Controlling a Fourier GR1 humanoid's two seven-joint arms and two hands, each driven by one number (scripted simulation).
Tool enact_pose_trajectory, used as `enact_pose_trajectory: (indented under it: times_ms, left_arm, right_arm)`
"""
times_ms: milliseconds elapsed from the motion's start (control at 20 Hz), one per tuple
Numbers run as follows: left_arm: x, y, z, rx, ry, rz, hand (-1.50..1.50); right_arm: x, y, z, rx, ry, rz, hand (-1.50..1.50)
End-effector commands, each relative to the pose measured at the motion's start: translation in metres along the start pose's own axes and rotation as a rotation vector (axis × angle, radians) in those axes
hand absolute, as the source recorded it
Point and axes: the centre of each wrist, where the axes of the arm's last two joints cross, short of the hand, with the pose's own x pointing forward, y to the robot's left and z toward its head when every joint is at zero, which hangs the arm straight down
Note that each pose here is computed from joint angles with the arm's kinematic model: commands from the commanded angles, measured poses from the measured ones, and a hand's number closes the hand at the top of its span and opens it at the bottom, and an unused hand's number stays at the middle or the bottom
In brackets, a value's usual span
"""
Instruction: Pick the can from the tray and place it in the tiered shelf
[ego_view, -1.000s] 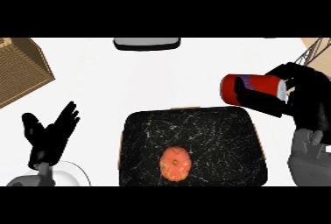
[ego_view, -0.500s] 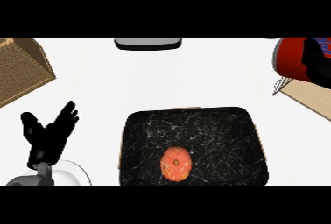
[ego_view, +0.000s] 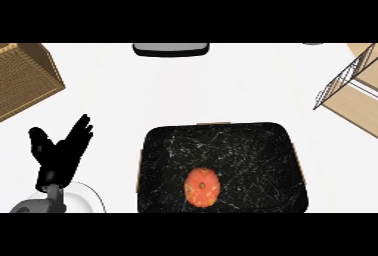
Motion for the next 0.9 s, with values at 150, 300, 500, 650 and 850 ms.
enact_pose_trajectory:
  times_ms: [150, 300, 500, 650, 850]
  left_arm:
    - [-0.02, -0.007, -0.001, -0.012, 0.069, 0.008, 0.0]
    - [-0.014, -0.006, -0.001, -0.009, 0.07, -0.001, 0.0]
    - [-0.004, 0.016, -0.001, -0.001, 0.087, -0.003, 0.0]
    - [-0.019, -0.003, -0.001, -0.019, 0.075, 0.016, 0.0]
    - [-0.019, -0.009, -0.012, 0.007, 0.083, -0.002, 0.0]
  right_arm:
    - [0.001, -0.049, -0.061, -0.007, 0.164, 0.06, 1.5]
    - [-0.013, -0.044, -0.075, 0.035, 0.153, 0.081, 1.5]
    - [-0.028, -0.062, -0.095, 0.095, 0.151, 0.092, 1.5]
    - [-0.047, -0.035, -0.105, 0.113, 0.131, 0.165, 1.5]
    - [-0.044, -0.027, -0.118, 0.1, 0.129, 0.18, 1.5]
